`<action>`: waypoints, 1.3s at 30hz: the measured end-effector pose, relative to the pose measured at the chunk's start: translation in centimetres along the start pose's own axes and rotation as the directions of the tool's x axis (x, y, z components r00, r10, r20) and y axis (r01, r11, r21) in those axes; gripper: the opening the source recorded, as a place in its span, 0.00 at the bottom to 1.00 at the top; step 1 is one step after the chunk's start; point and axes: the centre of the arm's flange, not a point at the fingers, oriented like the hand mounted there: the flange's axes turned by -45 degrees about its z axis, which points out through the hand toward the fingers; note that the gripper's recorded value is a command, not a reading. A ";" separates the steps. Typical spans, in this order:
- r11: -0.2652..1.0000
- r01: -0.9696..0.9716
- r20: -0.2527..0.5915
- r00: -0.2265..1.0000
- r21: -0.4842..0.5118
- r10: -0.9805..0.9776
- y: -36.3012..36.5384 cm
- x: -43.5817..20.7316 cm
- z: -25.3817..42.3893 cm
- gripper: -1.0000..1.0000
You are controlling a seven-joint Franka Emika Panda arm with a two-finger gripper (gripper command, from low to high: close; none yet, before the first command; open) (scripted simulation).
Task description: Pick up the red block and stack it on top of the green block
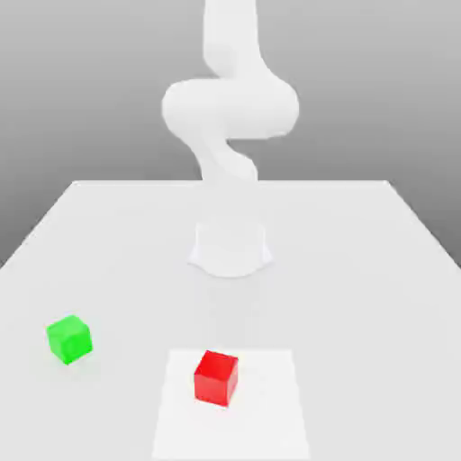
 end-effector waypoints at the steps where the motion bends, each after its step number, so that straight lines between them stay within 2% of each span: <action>1: 1.000 -0.013 0.040 0.999 -0.006 0.013 0.1 -0.6 2.8 0.50; 10: 0.990 -0.117 0.351 0.926 -0.079 0.137 1.4 -10.6 22.5 0.50; 19: 0.964 -0.191 0.604 0.751 -0.185 0.265 2.8 -27.0 34.0 0.50; 25: 0.961 -0.196 0.626 0.729 -0.197 0.277 2.9 -32.1 38.5 0.50; 26: 0.961 -0.196 0.627 0.728 -0.197 0.277 2.9 -32.8 39.2 0.00; 33: 0.961 -0.196 0.626 0.729 -0.197 0.277 2.9 -33.0 39.4 0.00; 39: 0.961 -0.195 0.626 0.729 -0.197 0.277 2.8 -29.5 35.4 0.00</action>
